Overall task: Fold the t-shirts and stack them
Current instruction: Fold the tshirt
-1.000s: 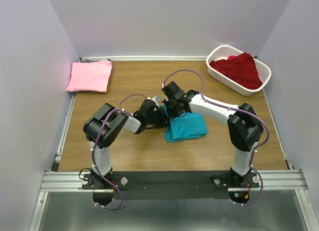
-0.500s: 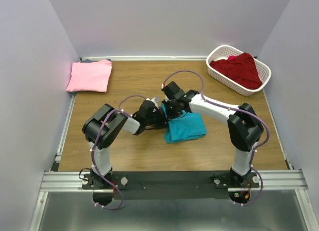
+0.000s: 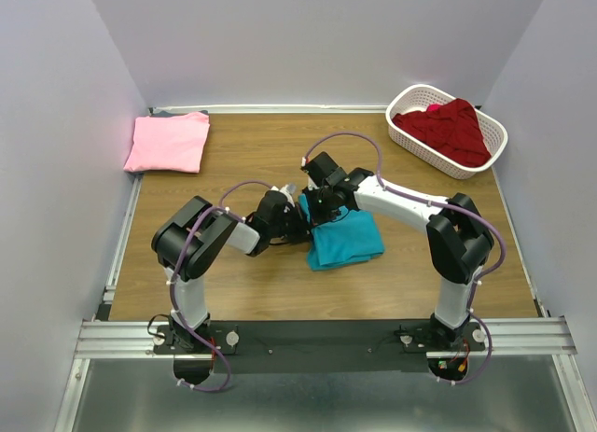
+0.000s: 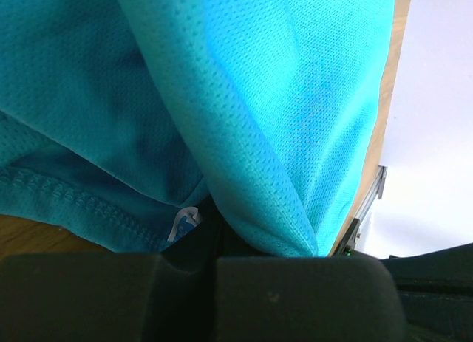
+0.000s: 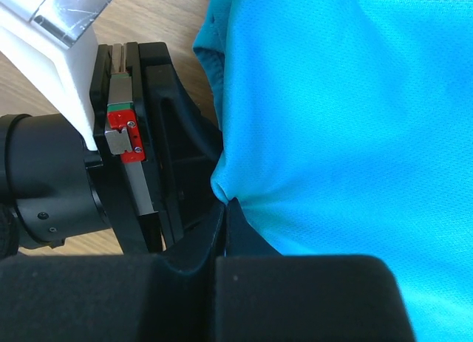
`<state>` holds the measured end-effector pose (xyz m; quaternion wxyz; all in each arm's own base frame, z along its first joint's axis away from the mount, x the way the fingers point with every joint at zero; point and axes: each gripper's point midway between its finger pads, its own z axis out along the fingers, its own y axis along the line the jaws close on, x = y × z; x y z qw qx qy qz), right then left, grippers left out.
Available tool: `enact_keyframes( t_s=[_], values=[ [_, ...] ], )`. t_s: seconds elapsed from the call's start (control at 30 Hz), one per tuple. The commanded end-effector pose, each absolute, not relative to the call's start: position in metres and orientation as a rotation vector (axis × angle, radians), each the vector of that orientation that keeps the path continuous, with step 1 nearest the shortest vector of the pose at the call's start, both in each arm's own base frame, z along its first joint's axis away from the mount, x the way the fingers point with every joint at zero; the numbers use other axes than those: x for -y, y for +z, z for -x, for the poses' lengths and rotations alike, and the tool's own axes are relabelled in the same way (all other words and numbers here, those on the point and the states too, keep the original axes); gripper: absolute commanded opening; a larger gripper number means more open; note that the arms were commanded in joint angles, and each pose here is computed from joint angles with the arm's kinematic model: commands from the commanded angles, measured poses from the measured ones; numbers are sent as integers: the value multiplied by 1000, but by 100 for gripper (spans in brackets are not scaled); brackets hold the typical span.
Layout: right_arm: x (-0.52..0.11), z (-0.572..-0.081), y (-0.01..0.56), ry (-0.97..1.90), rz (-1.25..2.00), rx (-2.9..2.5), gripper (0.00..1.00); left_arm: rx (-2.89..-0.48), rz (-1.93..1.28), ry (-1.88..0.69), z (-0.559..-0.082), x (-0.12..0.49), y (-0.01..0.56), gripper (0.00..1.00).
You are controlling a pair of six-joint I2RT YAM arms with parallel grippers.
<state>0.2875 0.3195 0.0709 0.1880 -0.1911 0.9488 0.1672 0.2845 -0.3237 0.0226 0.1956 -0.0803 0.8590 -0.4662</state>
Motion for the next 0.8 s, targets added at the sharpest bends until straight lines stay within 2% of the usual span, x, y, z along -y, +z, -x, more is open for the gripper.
enact_keyframes(
  t_s=[0.0, 0.13, 0.17, 0.27, 0.37, 0.47, 0.6, 0.77],
  values=[
    [-326, -285, 93, 552, 541, -2636, 5, -2415, 227, -1267, -280, 320, 21, 1],
    [-325, -285, 97, 550, 551, -2620, 5, -2392, 231, -1263, -282, 318, 27, 2],
    [-325, -284, 97, 552, 555, -2622, 10, -2388, 227, -1267, -282, 319, 29, 2],
    [-326, -282, 96, 564, 560, -2628, 13, -2388, 231, -1267, -282, 318, 29, 2],
    [-324, -283, 103, 562, 554, -2609, 24, -2387, 247, -1259, -281, 316, 29, 2],
    [-323, -285, 117, 570, 547, -2572, 32, -2381, 249, -1258, -282, 315, 31, 2],
    [-321, -284, 133, 590, 542, -2534, 40, -2377, 250, -1257, -281, 315, 34, 3],
    [-305, -289, 145, 512, 502, -2486, 45, -2364, 257, -1248, -282, 313, 39, 4]
  ],
)
